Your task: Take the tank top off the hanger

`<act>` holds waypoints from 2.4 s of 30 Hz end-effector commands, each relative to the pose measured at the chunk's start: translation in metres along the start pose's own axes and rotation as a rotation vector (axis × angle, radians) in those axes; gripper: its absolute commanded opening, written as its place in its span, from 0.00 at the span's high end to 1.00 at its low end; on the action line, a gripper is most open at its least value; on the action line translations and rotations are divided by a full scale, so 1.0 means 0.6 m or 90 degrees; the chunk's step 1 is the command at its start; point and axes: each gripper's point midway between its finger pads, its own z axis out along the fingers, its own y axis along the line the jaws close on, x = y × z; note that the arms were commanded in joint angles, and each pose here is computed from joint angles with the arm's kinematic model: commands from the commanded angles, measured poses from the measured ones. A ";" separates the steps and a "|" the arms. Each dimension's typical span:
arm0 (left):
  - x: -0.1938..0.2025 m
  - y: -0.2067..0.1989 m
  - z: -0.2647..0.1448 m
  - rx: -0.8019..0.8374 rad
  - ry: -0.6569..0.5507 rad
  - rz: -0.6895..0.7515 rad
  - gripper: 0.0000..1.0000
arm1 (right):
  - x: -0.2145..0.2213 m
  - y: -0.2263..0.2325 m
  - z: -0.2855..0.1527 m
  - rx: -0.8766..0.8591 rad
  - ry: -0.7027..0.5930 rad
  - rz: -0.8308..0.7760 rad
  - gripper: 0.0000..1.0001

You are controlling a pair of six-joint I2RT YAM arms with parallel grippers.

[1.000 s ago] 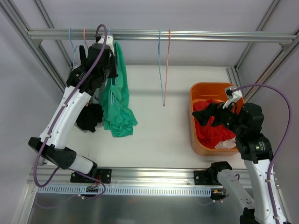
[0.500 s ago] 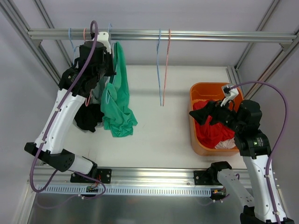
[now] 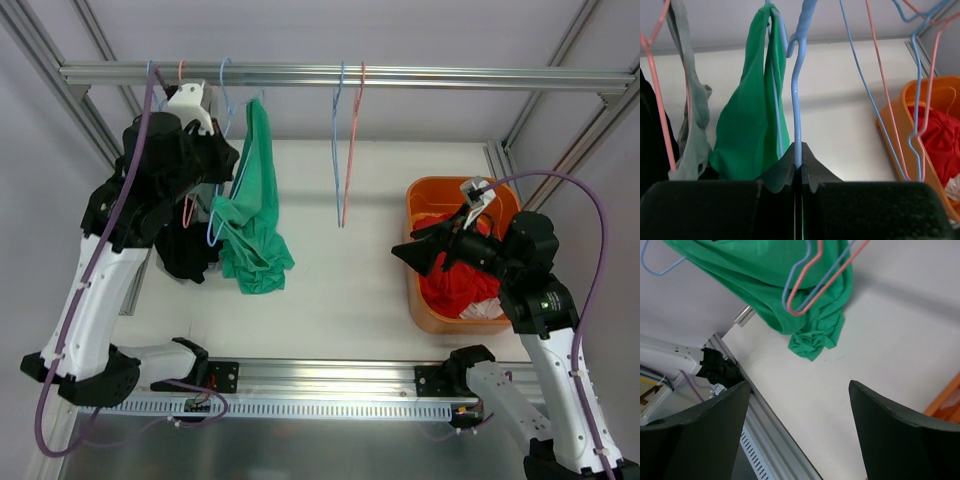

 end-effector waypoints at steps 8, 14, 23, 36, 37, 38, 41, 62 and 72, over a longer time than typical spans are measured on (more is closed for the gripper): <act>0.005 -0.012 -0.109 0.077 -0.075 -0.014 1.00 | -0.047 0.154 0.045 -0.227 0.021 -0.100 0.16; 0.082 -0.061 -0.177 0.229 -0.034 -0.039 1.00 | -0.037 0.223 0.129 -0.263 0.030 -0.152 0.20; 0.166 -0.111 -0.306 0.424 -0.011 -0.087 1.00 | -0.052 0.233 0.261 -0.164 0.006 -0.181 0.29; 0.191 -0.115 -0.328 0.454 0.006 -0.099 1.00 | -0.050 0.223 0.301 -0.134 0.011 -0.194 0.93; 0.192 -0.114 -0.327 0.451 0.008 -0.099 1.00 | -0.056 0.225 0.293 -0.133 0.004 -0.195 0.99; 0.193 -0.113 -0.324 0.448 0.011 -0.098 1.00 | -0.053 0.220 0.291 -0.127 0.004 -0.197 1.00; 0.193 -0.112 -0.326 0.446 0.009 -0.092 1.00 | -0.065 0.207 0.283 -0.098 -0.013 -0.211 1.00; 0.138 -0.124 -0.422 0.499 -0.062 -0.049 1.00 | -0.081 0.115 0.289 -0.010 0.065 -0.208 1.00; -0.064 -0.173 -0.404 0.604 -0.516 0.049 1.00 | -0.060 0.250 0.102 -0.261 0.049 -0.141 1.00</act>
